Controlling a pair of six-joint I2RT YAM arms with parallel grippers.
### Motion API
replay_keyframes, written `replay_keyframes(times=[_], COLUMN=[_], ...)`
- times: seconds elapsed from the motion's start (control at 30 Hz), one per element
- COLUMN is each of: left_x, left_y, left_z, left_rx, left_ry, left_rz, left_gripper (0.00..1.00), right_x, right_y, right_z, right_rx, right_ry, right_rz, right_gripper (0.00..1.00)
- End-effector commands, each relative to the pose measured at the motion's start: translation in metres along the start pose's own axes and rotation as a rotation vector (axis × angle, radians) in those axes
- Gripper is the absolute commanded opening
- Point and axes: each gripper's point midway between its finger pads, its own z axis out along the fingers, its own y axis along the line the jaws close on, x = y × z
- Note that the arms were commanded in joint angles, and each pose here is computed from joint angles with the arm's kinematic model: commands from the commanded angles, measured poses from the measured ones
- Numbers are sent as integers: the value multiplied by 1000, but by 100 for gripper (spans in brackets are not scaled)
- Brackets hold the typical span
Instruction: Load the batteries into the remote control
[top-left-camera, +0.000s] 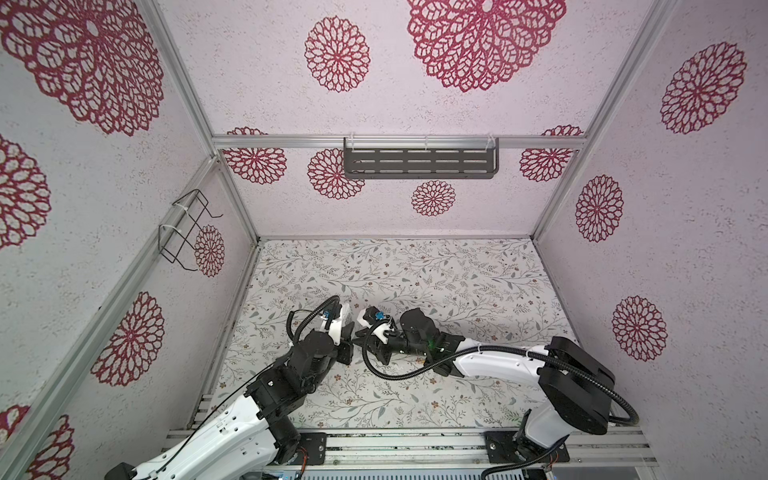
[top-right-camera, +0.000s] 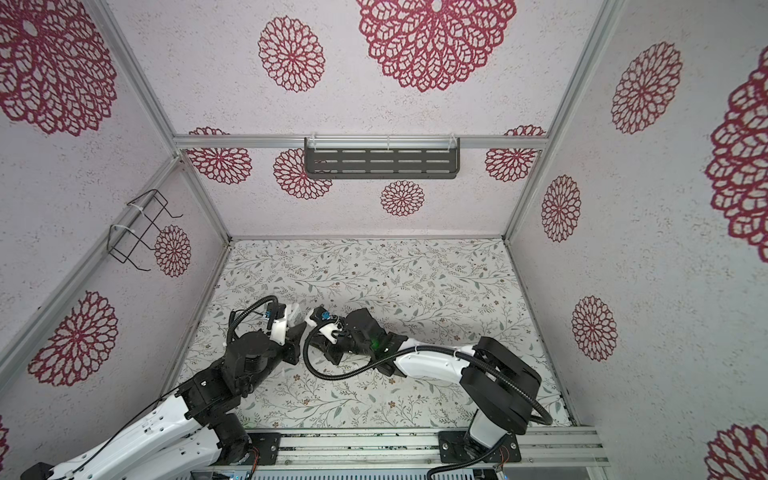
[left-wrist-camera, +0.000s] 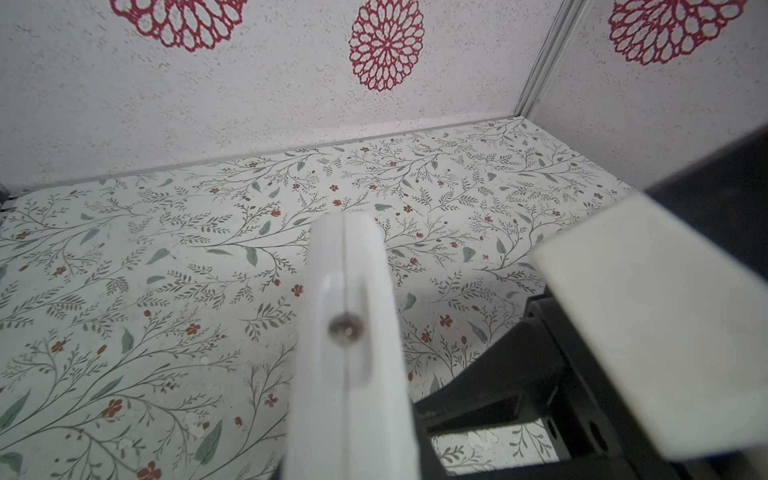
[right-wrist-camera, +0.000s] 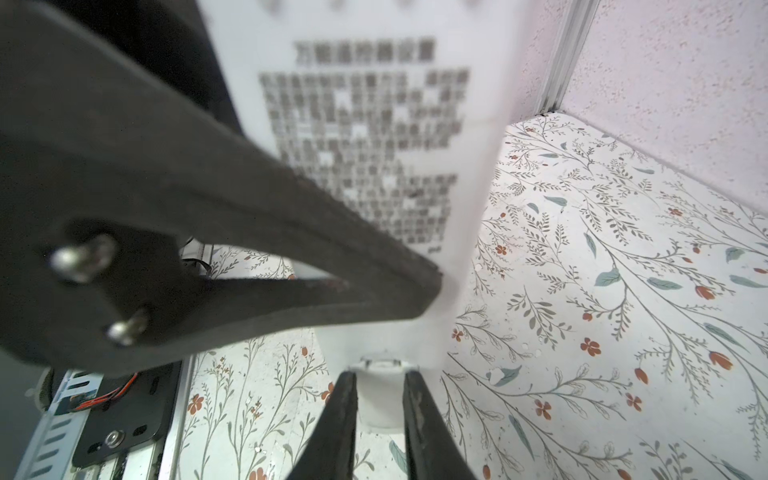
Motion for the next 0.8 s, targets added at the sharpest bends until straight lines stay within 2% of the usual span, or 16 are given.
replay_keyframes(times=[0.0,0.27,0.37,0.5,0.6,0.77], left_x=[-21,-22,-22,-23,-27,-33], left_y=[-6,-6,-7,-12,-15,-19], left_z=[-5,-4,-5,-11,-17,-28], left_rx=[21,21,27,72,111,168], left_ry=[-59,-58,-59,-83,-114,-163], left_rz=[-10,-6,-8,-24,-44,-79], left_gripper=[0,0,0,0,0,0], right_x=[-29,-26,-34,-48,-56,-66], right_y=[3,-4,-7,-17,-23,-28], right_z=[-13,-19,-23,-29,-34,-38], right_rx=[14,49,46,14,-14,-64], right_ry=[-87,-91,-126,-177,-209,-229], right_rz=[-35,4,44,177,271,394], right_gripper=[23,25,35,56,64,71])
